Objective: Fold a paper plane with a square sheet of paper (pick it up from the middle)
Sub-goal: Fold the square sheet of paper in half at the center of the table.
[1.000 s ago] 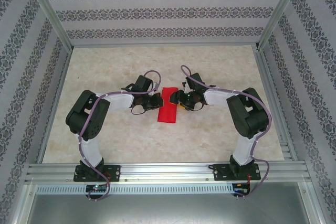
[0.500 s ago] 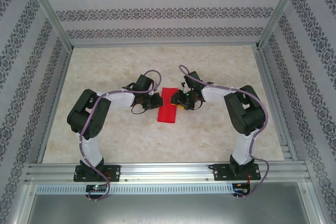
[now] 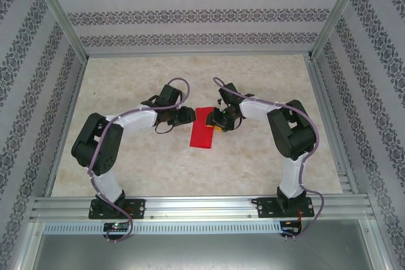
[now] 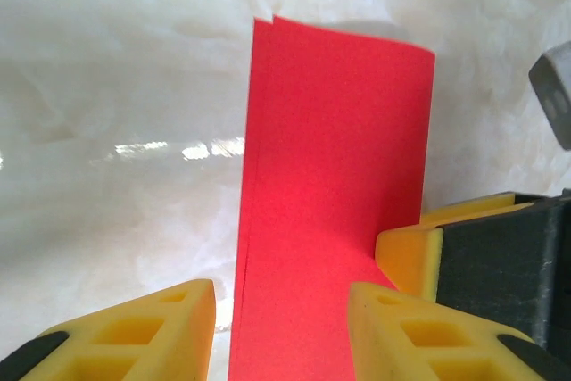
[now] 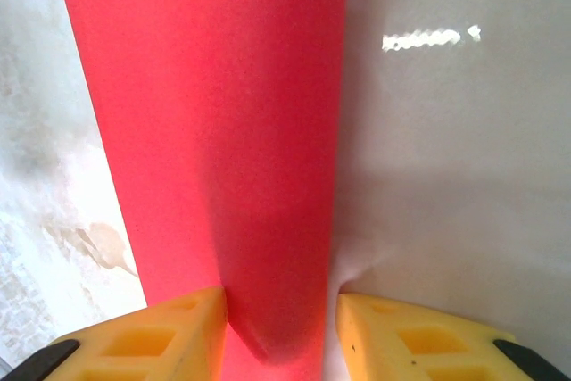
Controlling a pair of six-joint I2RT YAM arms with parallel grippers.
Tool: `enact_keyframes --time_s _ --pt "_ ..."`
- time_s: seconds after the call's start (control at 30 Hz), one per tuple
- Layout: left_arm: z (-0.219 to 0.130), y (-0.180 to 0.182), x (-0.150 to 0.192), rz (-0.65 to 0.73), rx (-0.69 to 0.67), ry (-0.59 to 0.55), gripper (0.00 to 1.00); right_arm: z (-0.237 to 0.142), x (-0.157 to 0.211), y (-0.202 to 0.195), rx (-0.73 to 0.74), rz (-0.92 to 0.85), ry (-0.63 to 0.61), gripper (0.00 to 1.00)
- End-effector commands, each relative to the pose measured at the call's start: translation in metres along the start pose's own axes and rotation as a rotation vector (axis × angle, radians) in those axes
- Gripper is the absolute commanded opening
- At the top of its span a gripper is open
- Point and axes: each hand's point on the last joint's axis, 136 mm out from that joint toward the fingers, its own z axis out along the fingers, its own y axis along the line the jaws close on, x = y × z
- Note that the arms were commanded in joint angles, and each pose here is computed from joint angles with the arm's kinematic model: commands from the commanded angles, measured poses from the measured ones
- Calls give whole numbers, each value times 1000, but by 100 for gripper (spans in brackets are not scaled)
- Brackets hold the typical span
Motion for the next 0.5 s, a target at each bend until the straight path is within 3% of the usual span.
enact_keyframes --time_s 0.0,0.47 --pt "-11 12 -10 -49 -30 -60 45 38 29 -64 239 43 93 41" --pt "-4 30 -7 -72 -43 -61 41 51 44 -80 329 6 171 42"
